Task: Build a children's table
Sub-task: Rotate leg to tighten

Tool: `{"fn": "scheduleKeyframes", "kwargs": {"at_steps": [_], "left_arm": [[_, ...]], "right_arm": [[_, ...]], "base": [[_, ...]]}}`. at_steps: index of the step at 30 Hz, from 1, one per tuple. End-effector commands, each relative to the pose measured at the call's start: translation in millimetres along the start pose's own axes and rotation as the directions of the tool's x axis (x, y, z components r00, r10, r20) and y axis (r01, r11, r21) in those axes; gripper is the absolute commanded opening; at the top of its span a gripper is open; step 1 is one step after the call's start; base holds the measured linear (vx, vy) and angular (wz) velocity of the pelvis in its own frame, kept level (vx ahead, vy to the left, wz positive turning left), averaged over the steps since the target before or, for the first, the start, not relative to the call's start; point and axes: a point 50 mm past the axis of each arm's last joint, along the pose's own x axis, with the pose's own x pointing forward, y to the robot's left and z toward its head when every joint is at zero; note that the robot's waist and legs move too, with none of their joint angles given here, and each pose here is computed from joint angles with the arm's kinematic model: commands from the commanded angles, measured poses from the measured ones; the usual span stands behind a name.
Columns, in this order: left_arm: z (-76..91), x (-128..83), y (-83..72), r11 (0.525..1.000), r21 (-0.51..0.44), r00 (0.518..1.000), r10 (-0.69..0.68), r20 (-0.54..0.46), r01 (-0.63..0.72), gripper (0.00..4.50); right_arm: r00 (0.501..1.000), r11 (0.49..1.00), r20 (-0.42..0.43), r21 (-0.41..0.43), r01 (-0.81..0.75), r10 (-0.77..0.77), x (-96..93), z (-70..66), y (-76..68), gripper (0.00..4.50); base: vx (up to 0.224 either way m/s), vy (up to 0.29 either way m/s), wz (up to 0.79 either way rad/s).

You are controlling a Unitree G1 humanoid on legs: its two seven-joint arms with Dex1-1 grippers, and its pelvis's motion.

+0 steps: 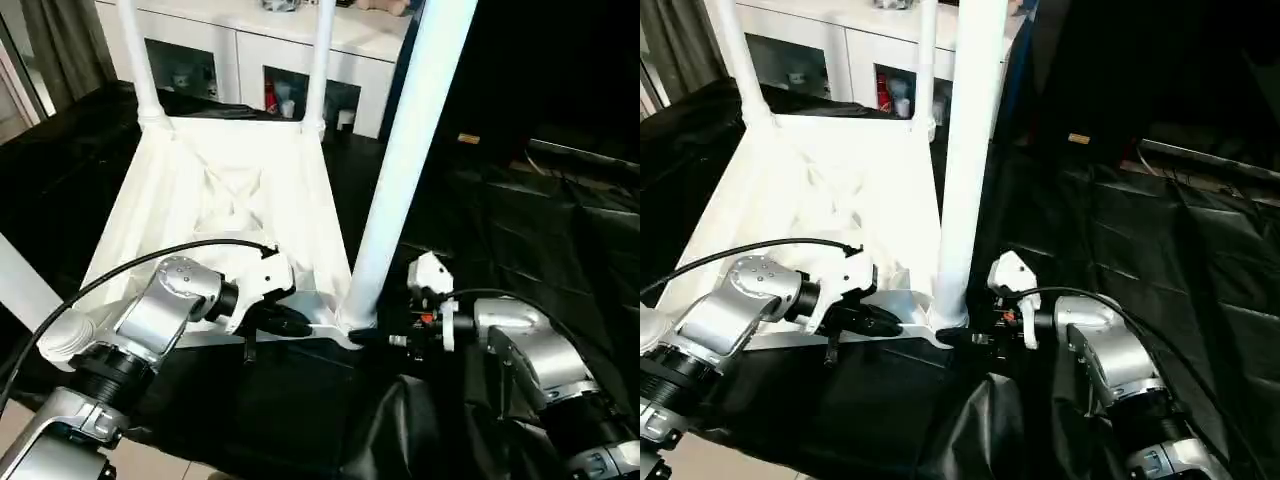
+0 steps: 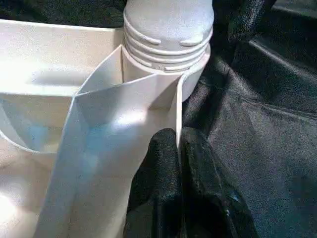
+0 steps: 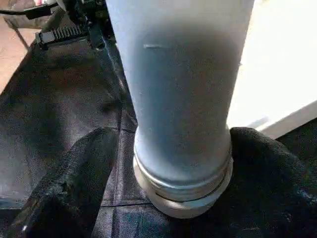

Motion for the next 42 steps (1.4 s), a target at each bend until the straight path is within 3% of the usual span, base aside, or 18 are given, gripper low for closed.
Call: {"fn": "scheduleKeyframes", "kwargs": {"at_steps": [1,7,8,16,20,23,27,29,30,32,33,34,36,39,42], "left_arm": [[1.9,8.8,-7.6,0.998,0.013,0.998,-0.063,0.004,0.063,0.00],[1.6,8.5,-7.3,0.998,0.012,0.998,-0.055,0.005,0.055,0.00],[1.4,8.5,-7.3,0.998,0.011,0.998,-0.055,0.004,0.055,0.00],[-3.0,8.8,-7.7,0.999,-0.003,0.999,-0.047,-0.009,0.047,0.00],[-3.6,14.0,-1.4,0.999,-0.025,0.999,0.038,-0.017,-0.039,0.00],[0.4,27.1,10.3,0.980,-0.062,0.982,0.188,-0.020,-0.189,0.00],[22.0,55.9,26.2,0.913,-0.138,0.922,0.386,-0.006,-0.383,0.00],[30.0,64.3,29.0,0.896,-0.143,0.906,0.424,-0.003,-0.420,0.00],[38.8,74.3,30.4,0.886,-0.139,0.895,0.446,-0.003,-0.442,0.00],[41.5,78.1,30.2,0.887,-0.136,0.895,0.446,-0.004,-0.442,0.00],[43.7,83.3,29.1,0.901,-0.119,0.908,0.419,-0.011,-0.417,0.00],[43.7,83.3,29.1,0.901,-0.119,0.908,0.419,-0.011,-0.417,0.00],[43.2,83.2,28.5,0.909,-0.115,0.916,0.401,-0.015,-0.400,0.00],[37.6,75.3,27.0,0.931,-0.106,0.937,0.349,-0.017,-0.348,0.00],[34.4,70.2,25.5,0.947,-0.093,0.952,0.307,-0.006,-0.307,0.00]], "right_arm": [[1.000,1.000,-0.018,-0.010,-0.016,0.016,4.0,-1.0,0.7,3.88],[1.000,1.000,0.003,0.006,-0.015,0.015,6.8,0.6,-0.3,3.60],[1.000,1.000,0.004,0.009,-0.018,0.018,6.6,0.6,-0.4,3.35],[1.000,1.000,0.008,0.019,-0.016,0.016,6.5,-1.8,0.4,2.81],[0.992,0.991,0.021,0.041,0.127,-0.128,10.1,-7.0,-8.2,2.69],[0.931,0.925,0.044,0.137,0.354,-0.363,17.6,-13.9,-21.4,2.66],[0.790,0.762,0.006,0.270,0.588,-0.612,37.3,-21.4,-27.5,2.65],[0.771,0.742,-0.003,0.269,0.614,-0.637,46.2,-20.5,-25.2,2.65],[0.768,0.744,-0.001,0.250,0.620,-0.640,58.8,-16.7,-20.8,2.65],[0.773,0.752,0.005,0.237,0.615,-0.634,63.9,-14.5,-18.8,2.65],[0.821,0.818,0.061,0.160,0.553,-0.568,71.8,-4.9,-13.7,2.65],[0.821,0.818,0.061,0.160,0.553,-0.568,71.8,-4.9,-13.7,2.65],[0.827,0.828,0.105,0.185,0.530,-0.553,70.3,0.0,-14.1,3.34],[0.872,0.883,0.154,0.163,0.441,-0.464,57.7,5.8,-14.9,3.46],[0.898,0.907,0.142,0.125,0.402,-0.417,48.9,6.0,-15.3,3.81]], "base": [[0.000,0.000,0.00],[0.000,0.000,0.00],[0.000,0.000,0.00],[0.000,0.000,0.00],[0.000,0.000,0.00],[-0.019,-0.001,0.00],[-0.056,0.005,-0.04],[0.000,0.000,0.00],[0.000,0.000,0.00],[0.000,0.000,0.00],[0.000,0.000,0.00],[0.000,0.000,0.00],[0.000,0.000,0.00],[0.000,0.000,0.00],[0.000,0.000,0.00]]}}
